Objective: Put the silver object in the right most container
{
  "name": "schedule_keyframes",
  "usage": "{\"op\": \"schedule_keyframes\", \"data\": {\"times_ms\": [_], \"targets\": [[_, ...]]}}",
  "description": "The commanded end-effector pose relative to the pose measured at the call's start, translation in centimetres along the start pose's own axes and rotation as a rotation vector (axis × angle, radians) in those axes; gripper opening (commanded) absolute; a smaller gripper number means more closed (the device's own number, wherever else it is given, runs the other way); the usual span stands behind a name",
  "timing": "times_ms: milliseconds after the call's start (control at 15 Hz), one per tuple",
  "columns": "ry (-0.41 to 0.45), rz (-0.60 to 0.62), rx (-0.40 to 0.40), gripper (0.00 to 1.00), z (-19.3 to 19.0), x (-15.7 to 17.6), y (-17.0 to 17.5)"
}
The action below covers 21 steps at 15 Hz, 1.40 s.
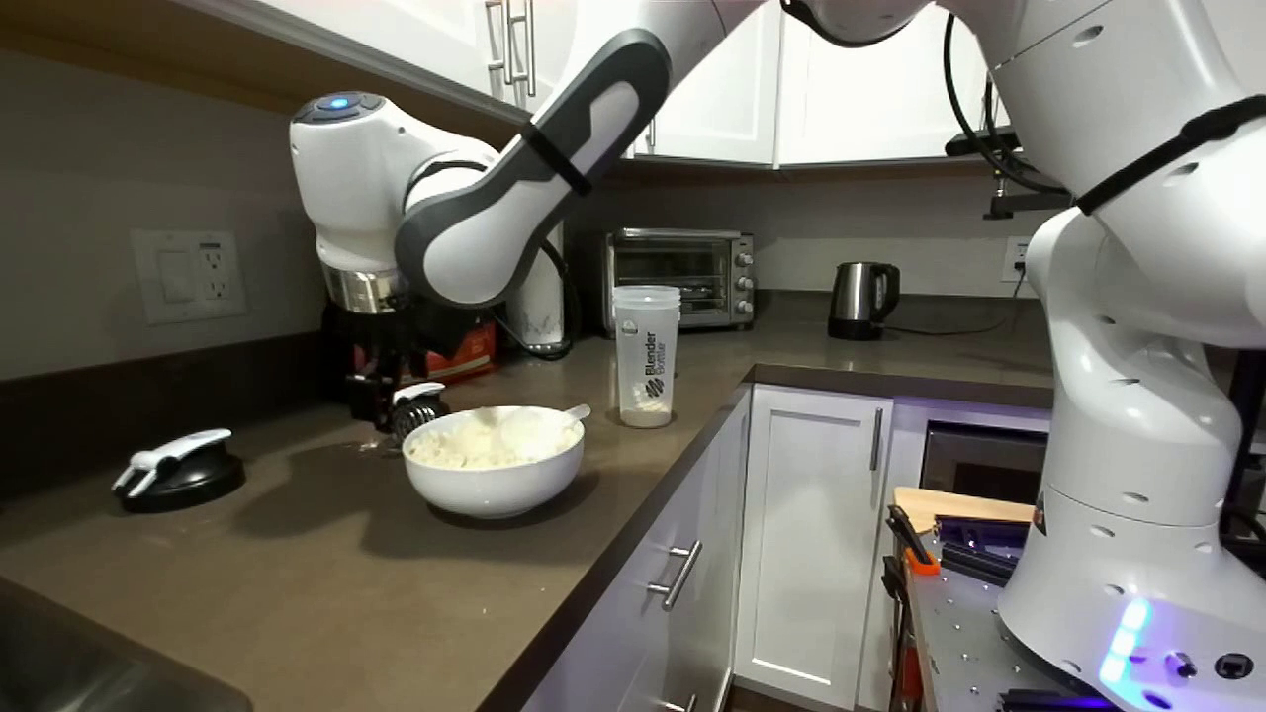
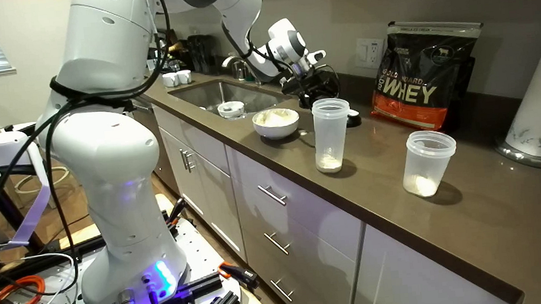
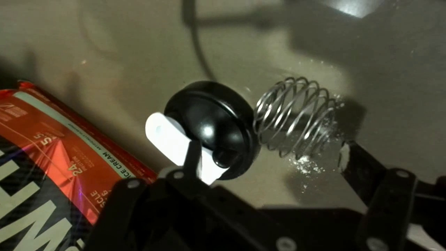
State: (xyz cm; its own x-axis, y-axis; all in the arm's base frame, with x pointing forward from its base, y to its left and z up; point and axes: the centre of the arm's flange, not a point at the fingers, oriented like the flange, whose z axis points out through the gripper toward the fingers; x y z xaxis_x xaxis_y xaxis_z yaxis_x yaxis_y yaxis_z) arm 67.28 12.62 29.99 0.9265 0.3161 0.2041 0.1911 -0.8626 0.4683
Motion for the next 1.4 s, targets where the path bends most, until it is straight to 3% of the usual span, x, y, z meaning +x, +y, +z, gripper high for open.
{"op": "schedule_keyframes", "data": {"times_ms": [0,933,1333], "targets": [[-0.04,0.037,0.042,1.0,-1.3,-1.4,0.8],[-0.084,0.172,0.128,1.0,-0.7,-2.2,1.9],[-0.106,0.28,0.219,1.0,0.1,-2.4,3.2]]}}
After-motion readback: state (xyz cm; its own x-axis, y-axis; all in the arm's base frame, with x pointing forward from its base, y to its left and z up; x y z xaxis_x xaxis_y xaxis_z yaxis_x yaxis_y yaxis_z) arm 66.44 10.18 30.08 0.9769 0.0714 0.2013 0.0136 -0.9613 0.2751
